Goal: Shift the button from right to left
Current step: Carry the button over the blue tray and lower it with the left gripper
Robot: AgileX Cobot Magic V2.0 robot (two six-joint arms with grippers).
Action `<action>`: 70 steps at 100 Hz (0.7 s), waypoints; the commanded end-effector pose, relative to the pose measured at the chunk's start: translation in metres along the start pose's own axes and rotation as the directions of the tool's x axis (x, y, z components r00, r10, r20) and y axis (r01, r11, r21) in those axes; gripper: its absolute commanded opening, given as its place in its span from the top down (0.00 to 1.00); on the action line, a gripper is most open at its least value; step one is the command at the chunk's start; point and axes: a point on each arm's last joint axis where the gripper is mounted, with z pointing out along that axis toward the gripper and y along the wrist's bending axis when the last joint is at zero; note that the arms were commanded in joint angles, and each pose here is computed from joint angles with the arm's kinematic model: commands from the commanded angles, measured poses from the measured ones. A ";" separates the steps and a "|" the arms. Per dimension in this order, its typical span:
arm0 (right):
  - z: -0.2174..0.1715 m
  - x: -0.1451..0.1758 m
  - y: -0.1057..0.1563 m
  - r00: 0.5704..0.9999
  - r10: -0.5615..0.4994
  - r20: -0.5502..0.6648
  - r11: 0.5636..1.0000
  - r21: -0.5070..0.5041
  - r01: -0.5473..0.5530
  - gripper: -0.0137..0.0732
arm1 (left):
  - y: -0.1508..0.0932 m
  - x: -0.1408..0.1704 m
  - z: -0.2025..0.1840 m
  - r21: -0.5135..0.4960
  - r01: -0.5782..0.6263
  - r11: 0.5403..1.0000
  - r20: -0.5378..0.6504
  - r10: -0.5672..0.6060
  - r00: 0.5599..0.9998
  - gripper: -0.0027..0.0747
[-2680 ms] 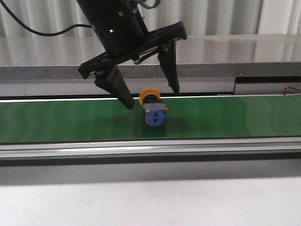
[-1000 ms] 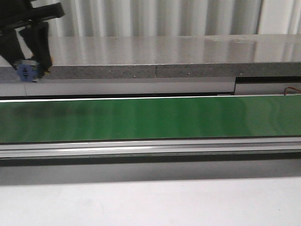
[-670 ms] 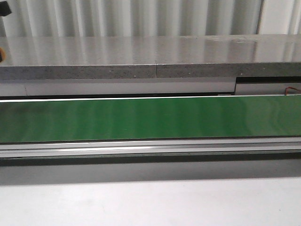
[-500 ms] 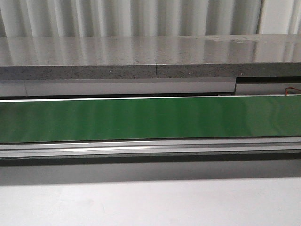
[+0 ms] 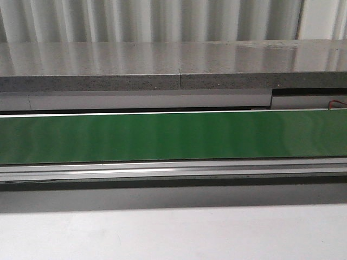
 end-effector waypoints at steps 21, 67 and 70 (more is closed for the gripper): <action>-0.003 -0.016 0.000 0.995 -0.011 0.100 1.000 0.008 0.010 0.92 | 0.018 0.006 0.003 -0.019 -0.134 0.991 -0.050 0.133 0.990 0.83; -0.003 -0.016 0.000 0.995 -0.011 0.100 1.000 0.008 0.010 0.92 | 0.026 0.003 0.045 0.035 -0.208 0.978 -0.143 0.211 0.967 0.83; -0.003 -0.016 0.000 0.995 -0.011 0.100 1.000 0.008 0.010 0.92 | 0.026 0.003 0.046 0.037 -0.208 0.978 -0.146 0.211 0.967 0.83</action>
